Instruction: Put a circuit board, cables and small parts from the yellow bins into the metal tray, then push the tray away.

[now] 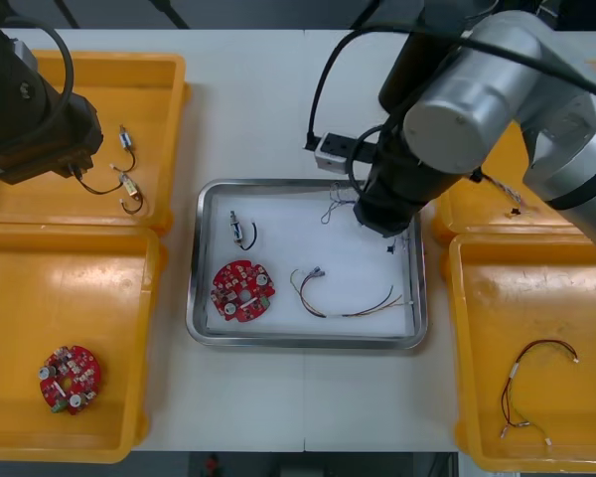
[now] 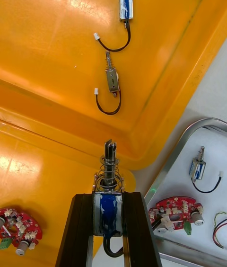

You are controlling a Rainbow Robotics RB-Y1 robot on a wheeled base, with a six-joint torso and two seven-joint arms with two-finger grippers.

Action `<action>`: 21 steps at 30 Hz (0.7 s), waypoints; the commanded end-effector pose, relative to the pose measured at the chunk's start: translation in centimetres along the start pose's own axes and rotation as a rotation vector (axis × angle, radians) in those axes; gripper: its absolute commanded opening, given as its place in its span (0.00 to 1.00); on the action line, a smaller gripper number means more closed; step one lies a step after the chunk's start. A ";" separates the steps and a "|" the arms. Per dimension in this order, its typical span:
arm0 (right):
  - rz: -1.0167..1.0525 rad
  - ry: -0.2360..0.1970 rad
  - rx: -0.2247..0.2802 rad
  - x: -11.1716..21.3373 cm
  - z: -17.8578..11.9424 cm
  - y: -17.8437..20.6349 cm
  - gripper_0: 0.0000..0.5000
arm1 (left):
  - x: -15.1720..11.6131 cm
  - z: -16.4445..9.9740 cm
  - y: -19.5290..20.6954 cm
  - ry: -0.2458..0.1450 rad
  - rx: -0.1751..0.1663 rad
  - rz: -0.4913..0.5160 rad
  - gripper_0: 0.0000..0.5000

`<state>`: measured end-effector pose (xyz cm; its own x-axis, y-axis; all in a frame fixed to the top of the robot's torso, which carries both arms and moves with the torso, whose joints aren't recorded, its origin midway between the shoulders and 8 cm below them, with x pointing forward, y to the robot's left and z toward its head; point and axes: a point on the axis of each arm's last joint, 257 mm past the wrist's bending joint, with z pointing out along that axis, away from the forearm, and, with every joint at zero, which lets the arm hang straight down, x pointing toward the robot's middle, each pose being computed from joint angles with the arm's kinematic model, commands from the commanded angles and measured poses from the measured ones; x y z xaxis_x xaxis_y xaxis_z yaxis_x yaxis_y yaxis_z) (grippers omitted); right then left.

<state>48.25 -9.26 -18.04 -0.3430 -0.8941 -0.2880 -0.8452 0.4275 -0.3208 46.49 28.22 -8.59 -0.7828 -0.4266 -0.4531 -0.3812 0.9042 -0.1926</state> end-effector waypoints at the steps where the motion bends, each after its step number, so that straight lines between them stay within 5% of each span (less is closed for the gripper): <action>1: -0.080 0.001 0.015 -1.3 2.5 2.6 0.00 | 0.2 -0.1 0.1 -0.014 -0.009 0.089 0.00; 15: -0.155 0.006 0.080 -1.0 5.7 1.9 0.01 | 0.2 -0.1 0.1 -0.014 -0.009 0.089 0.00; 21: -0.156 0.006 0.089 -0.8 6.4 1.4 0.08 | 0.2 -0.1 0.1 -0.014 -0.009 0.089 0.00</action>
<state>50.12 -7.88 -23.77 -0.2664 -0.9329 -0.2424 -0.8366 0.3487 -0.4225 46.51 28.30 -8.62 -0.7838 -0.4223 -0.4554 -0.3787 0.9061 -0.1885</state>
